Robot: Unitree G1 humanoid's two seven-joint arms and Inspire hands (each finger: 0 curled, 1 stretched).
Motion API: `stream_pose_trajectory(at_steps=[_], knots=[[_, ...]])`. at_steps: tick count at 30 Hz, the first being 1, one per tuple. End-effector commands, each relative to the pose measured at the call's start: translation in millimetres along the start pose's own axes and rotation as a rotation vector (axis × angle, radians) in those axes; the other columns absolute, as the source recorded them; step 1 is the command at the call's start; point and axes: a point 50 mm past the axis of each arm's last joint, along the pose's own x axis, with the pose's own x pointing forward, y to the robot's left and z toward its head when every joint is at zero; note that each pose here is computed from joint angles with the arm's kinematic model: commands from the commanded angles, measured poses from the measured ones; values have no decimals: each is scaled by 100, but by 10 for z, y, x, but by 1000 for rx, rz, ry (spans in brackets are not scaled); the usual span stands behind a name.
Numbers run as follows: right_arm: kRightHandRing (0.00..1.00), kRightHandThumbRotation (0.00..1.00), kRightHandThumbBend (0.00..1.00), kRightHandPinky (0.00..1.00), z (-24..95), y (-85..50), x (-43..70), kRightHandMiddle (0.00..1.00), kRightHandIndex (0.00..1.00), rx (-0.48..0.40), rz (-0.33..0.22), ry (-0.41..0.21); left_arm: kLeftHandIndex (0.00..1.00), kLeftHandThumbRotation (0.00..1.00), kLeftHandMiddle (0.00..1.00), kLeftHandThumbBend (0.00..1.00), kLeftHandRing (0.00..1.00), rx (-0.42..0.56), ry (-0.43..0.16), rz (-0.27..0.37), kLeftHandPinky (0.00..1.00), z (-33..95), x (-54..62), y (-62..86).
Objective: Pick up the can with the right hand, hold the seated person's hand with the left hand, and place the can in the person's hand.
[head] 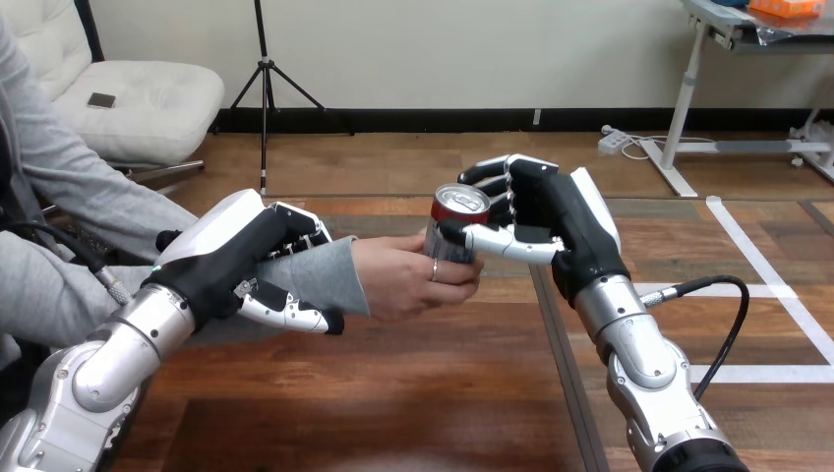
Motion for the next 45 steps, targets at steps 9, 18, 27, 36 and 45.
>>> stream_pose_trajectory(at_steps=[9,18,27,36,45], knots=[[69,83,100,58,292,-77,173,72,75,-42,36,-104,48,0,38,74,31,33,-81,78,26,189,84,222],[80,93,100,71,263,-88,167,84,87,-29,83,-75,51,12,47,74,42,118,-55,49,36,181,71,231],[88,98,100,79,240,-90,149,89,93,1,96,-69,60,34,59,78,56,175,-28,31,50,183,40,232],[90,100,100,83,220,-101,132,90,95,-3,100,-65,70,48,69,87,66,186,-25,26,58,177,12,220],[91,100,100,84,209,-116,116,91,95,-4,100,-67,75,55,74,96,69,185,-13,39,60,173,-10,204]])
